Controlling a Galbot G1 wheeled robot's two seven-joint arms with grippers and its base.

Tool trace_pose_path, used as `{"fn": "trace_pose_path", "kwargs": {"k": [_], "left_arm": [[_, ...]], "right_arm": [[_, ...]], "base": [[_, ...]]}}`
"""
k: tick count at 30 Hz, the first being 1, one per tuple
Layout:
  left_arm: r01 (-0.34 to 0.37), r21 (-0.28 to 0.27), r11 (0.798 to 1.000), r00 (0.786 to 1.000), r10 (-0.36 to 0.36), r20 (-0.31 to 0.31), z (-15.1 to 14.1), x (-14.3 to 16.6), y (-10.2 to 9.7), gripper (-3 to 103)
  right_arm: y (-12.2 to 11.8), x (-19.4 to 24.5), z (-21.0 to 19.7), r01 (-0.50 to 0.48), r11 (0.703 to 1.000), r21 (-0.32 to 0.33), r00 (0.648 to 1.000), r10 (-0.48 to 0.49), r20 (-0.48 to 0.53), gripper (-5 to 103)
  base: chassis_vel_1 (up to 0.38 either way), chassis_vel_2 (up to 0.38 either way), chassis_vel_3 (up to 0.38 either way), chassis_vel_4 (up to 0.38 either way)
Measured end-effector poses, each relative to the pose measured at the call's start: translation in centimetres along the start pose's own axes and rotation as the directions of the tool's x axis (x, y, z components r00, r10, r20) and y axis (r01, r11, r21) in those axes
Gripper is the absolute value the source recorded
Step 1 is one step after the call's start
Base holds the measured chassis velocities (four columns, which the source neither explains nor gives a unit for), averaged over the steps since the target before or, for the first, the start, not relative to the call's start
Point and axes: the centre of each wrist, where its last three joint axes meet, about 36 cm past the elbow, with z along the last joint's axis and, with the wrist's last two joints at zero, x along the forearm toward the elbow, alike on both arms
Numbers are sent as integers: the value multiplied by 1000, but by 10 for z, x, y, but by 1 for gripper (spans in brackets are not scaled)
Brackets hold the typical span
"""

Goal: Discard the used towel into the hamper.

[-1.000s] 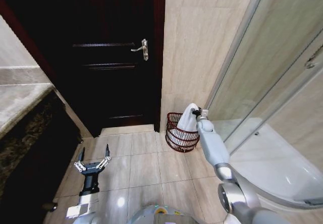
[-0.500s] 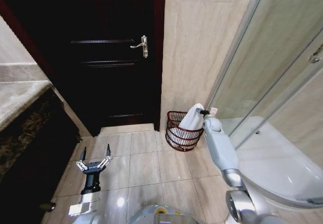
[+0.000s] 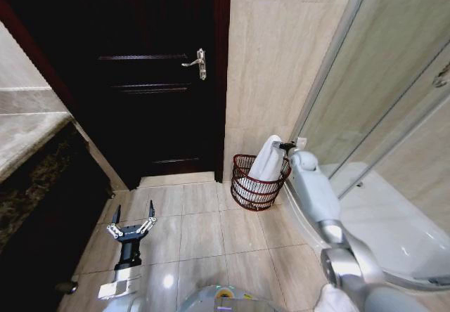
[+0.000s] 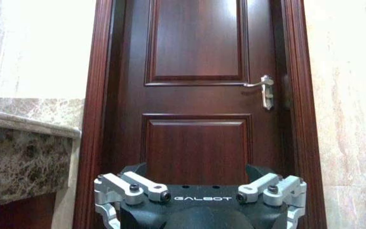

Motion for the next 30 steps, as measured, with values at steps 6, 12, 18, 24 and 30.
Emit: {"fn": "trace_pose_path", "kwargs": {"k": [6, 12, 18, 24, 30], "left_arm": [[16, 5, 1000, 1000, -16, -2, 4, 7, 2, 100], [25, 5, 1000, 1000, -25, 2, 5, 8, 8, 100], [22, 0, 1000, 1000, -22, 12, 3, 3, 15, 100], [16, 6, 1000, 1000, -16, 21, 1, -2, 12, 100], [13, 11, 1000, 1000, -13, 19, -2, -9, 8, 100]], "right_arm": [[13, -14, -11, 53, 995, 83, 986, -38, -163, 100], [33, -32, 0, 21, 995, 96, 976, 0, -218, 100], [36, -40, 21, -17, 993, 115, 984, 37, -177, 100], [32, -40, 41, -40, 987, 158, 988, 63, -141, 100], [22, -41, 66, -72, 988, 136, 988, 52, 144, 100]], "base": [[0, 0, 0, 0], [0, 0, 0, 0], [0, 0, 0, 0], [0, 0, 0, 0], [0, 0, 0, 0]]}}
